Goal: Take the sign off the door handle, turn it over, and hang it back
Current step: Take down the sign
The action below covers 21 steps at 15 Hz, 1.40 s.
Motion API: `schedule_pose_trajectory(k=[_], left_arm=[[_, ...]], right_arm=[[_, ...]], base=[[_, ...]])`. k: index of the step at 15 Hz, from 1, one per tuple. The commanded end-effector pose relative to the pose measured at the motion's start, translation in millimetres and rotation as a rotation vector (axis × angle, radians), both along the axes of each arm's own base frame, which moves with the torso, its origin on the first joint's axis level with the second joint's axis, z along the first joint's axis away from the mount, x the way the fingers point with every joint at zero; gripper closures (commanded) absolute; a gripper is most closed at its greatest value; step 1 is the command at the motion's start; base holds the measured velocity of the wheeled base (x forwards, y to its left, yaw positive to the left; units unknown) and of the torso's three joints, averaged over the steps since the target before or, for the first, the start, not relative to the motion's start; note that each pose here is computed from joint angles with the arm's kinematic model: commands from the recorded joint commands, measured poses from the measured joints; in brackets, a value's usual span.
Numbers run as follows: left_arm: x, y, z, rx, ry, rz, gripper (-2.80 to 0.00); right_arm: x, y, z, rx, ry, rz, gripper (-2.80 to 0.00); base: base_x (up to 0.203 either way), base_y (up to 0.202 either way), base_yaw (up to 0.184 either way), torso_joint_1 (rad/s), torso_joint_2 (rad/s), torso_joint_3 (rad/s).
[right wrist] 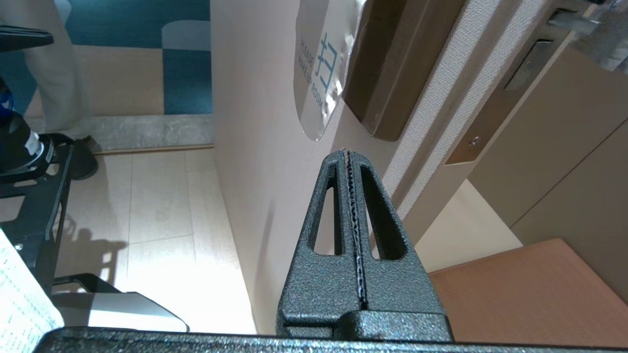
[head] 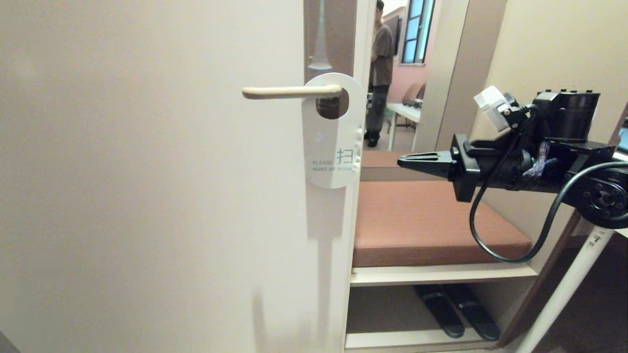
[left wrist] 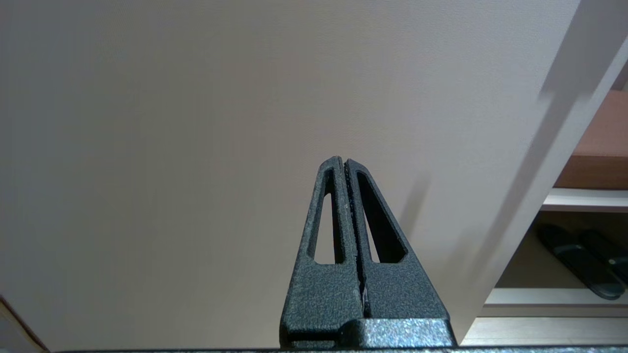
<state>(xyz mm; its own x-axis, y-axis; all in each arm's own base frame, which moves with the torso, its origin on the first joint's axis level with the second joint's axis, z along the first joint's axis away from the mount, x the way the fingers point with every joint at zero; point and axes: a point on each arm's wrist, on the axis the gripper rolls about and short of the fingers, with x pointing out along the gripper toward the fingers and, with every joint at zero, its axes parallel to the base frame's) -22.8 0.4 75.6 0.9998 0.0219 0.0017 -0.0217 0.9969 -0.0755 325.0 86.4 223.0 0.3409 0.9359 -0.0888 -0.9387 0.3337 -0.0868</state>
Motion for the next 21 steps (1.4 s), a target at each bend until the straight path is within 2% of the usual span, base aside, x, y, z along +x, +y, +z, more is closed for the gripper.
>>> schedule_pose_trajectory(k=[1,12,13,21], left_arm=[[0.0,0.0,0.0,-0.001,0.000,0.001,0.00],[0.0,0.0,0.0,-0.001,0.000,0.001,0.00],[0.0,0.0,0.0,-0.001,0.000,0.001,0.00],[0.0,0.0,0.0,-0.001,0.000,0.001,0.00]], right_arm=[[0.3,2.1,-0.6,0.001,-0.001,0.012,0.00],[13.4,18.1,-4.1,0.001,-0.006,0.049,0.00],[13.7,18.2,-4.6,0.001,-0.005,0.049,-2.80],[16.5,17.2,-8.4,-0.002,0.004,0.043,-2.80]], base=[[0.000,0.000,0.000,0.000,0.00,0.000],[0.000,0.000,0.000,0.000,0.00,0.000],[0.000,0.000,0.000,0.000,0.00,0.000],[0.000,0.000,0.000,0.000,0.00,0.000]])
